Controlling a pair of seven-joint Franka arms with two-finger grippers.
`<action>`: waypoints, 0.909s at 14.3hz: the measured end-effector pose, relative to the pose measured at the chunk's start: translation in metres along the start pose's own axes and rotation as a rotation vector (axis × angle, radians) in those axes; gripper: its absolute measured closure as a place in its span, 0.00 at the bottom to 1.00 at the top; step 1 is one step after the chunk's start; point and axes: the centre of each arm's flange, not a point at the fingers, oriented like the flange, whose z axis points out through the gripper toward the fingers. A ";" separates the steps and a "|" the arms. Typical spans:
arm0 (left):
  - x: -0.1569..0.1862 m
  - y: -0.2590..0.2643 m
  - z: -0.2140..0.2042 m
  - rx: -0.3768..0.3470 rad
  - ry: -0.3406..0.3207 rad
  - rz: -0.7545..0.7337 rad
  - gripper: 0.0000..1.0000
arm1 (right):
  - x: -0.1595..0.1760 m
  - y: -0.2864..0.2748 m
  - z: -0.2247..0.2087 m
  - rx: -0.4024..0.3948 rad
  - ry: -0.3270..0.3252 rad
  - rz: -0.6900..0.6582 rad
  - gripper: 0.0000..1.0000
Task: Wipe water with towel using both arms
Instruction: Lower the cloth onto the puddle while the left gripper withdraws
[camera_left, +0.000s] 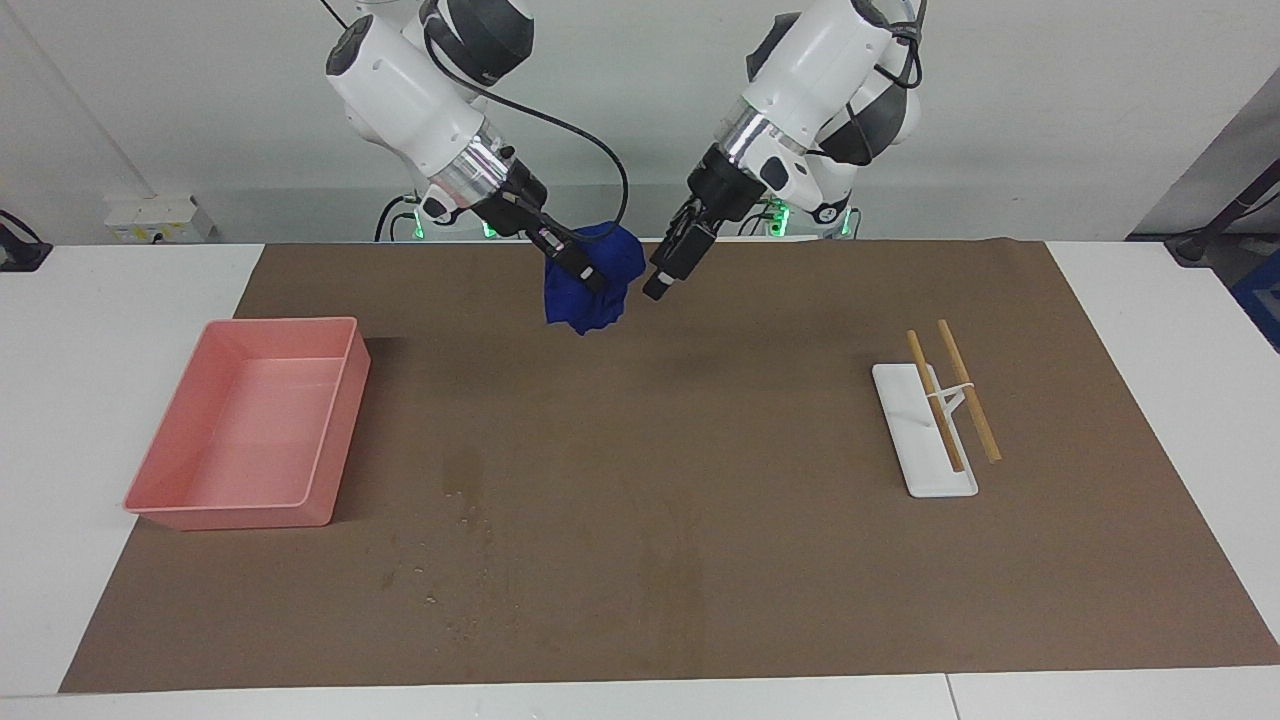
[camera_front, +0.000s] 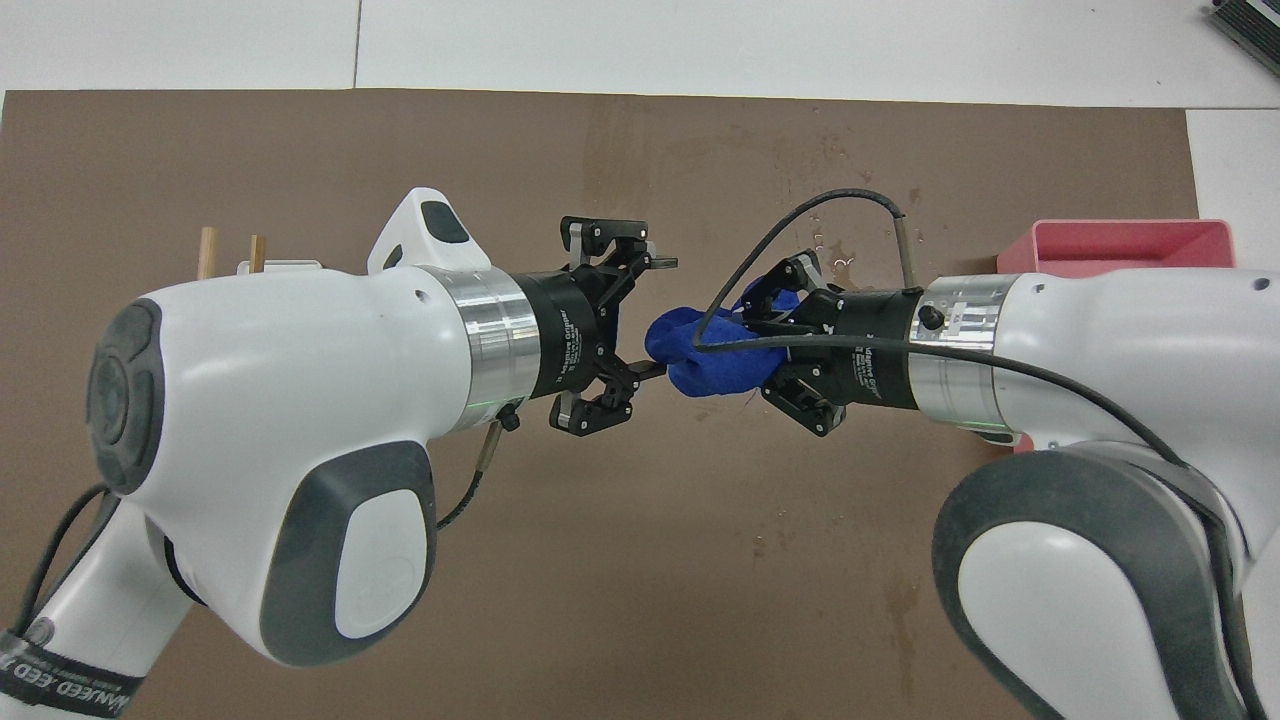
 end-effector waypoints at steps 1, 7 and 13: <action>0.019 0.003 -0.005 0.005 0.022 0.067 0.00 | 0.007 0.008 0.004 -0.049 0.010 -0.100 0.79; 0.147 -0.006 -0.042 0.279 0.190 0.646 0.00 | 0.091 0.068 0.031 -0.341 0.075 -0.686 0.79; 0.256 -0.036 -0.113 0.555 0.103 1.109 0.00 | 0.166 0.092 0.123 -0.508 0.142 -0.966 0.79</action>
